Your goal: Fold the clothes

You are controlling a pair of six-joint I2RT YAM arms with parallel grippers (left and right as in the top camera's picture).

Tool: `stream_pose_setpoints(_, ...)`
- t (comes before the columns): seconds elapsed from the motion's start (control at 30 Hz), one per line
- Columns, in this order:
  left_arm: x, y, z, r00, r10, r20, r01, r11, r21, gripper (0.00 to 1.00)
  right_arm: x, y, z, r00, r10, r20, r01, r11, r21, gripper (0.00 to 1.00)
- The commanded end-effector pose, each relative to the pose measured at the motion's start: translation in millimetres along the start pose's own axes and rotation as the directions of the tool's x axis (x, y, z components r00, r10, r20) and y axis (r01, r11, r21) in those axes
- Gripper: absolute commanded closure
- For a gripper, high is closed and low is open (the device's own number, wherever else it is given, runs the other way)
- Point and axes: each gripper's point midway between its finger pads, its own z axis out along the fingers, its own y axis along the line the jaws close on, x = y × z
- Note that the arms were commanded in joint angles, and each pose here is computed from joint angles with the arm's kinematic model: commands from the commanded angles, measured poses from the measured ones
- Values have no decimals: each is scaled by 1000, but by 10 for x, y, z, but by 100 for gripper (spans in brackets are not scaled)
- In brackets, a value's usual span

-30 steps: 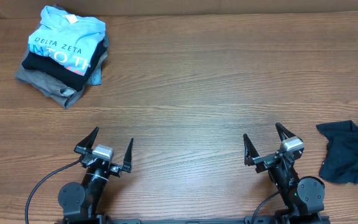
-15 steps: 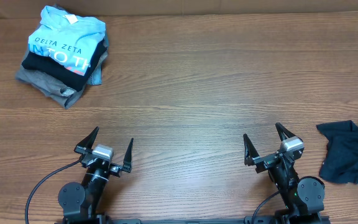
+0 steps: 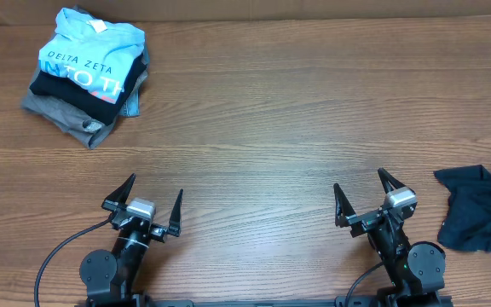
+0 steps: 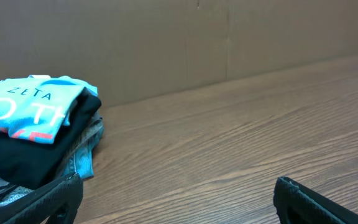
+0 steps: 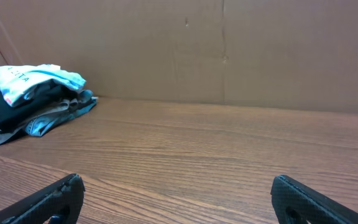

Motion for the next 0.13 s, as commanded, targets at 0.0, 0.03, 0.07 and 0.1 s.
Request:
stream_pose_setpoints(0.0,-11,-36,-3,1000,-11,9,10,1000,17,0,14,-7,0,1000,-1,5,1,1000,2,0)
stream_pose_setpoints(0.03,-11,-36,-3,1000,-11,9,10,1000,17,0,14,-8,0,1000,-1,5,1,1000,2,0)
stream_pose_setpoints(0.07,-11,-36,-3,1000,-11,9,10,1000,17,0,14,-7,0,1000,-1,5,1,1000,2,0)
stream_pose_setpoints(0.1,-11,-36,-3,1000,-11,9,10,1000,17,0,14,-8,0,1000,-1,5,1,1000,2,0)
